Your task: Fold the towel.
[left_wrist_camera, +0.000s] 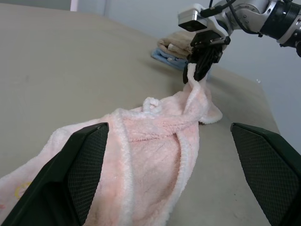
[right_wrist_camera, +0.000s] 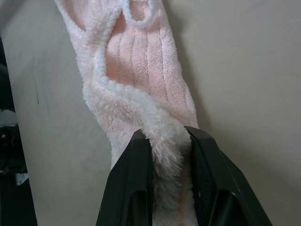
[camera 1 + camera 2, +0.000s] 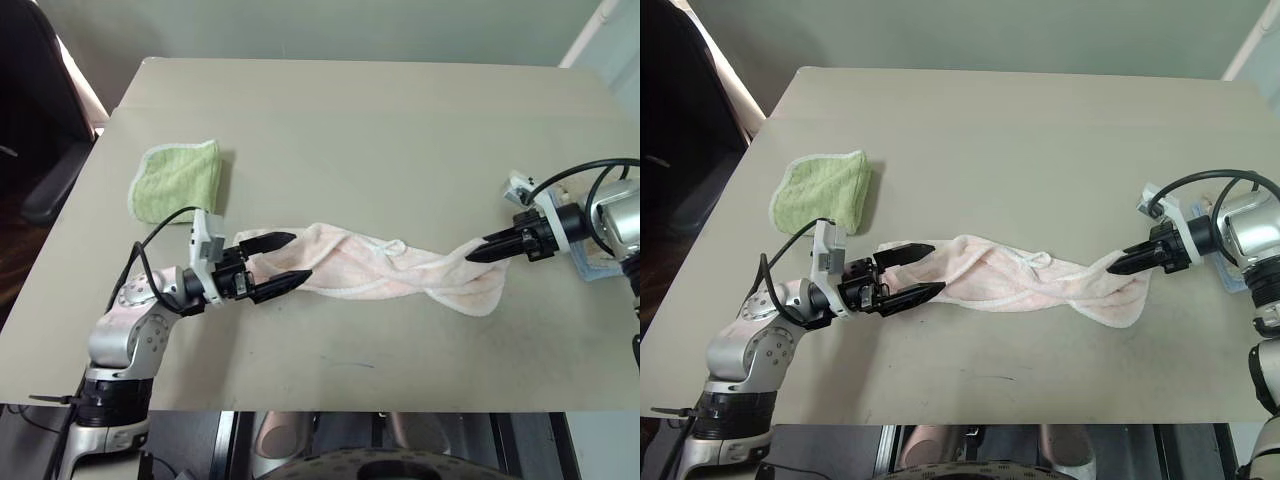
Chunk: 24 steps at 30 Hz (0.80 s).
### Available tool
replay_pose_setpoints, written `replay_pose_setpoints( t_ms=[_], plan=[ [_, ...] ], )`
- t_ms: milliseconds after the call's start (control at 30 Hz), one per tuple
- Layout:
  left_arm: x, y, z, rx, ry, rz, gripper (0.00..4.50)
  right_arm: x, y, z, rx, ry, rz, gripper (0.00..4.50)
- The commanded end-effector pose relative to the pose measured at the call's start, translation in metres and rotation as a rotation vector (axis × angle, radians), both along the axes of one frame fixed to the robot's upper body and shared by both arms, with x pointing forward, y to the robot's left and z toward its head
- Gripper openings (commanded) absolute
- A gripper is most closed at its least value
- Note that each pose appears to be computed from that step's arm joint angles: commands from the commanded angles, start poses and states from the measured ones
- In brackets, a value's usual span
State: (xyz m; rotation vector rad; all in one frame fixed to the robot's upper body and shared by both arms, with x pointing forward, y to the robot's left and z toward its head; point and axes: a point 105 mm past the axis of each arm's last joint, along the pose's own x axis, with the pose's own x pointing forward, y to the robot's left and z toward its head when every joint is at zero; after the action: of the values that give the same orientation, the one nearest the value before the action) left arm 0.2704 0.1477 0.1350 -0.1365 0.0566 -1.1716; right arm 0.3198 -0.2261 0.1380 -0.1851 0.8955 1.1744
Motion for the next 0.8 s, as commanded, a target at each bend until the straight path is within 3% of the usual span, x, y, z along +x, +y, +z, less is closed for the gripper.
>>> replay_pose_setpoints(
  t_ms=[33, 100, 367, 800],
  plan=[
    [0.0, 0.0, 0.004, -0.005, -0.032, -0.007, 4.5, 0.0, 0.001, 0.016, 0.035, -0.094, 0.052, 1.08],
    [0.0, -0.001, 0.004, -0.006, -0.034, -0.009, 4.5, -0.001, 0.001, 0.016, 0.047, -0.118, 0.067, 1.08],
    [0.0, -0.005, 0.005, -0.008, -0.037, -0.02, 4.5, -0.008, 0.001, 0.011, 0.048, -0.092, 0.069, 3.7],
    [0.0, -0.004, 0.003, -0.005, -0.033, -0.021, 4.5, -0.022, -0.002, 0.02, 0.046, -0.075, 0.089, 3.7]
  ],
)
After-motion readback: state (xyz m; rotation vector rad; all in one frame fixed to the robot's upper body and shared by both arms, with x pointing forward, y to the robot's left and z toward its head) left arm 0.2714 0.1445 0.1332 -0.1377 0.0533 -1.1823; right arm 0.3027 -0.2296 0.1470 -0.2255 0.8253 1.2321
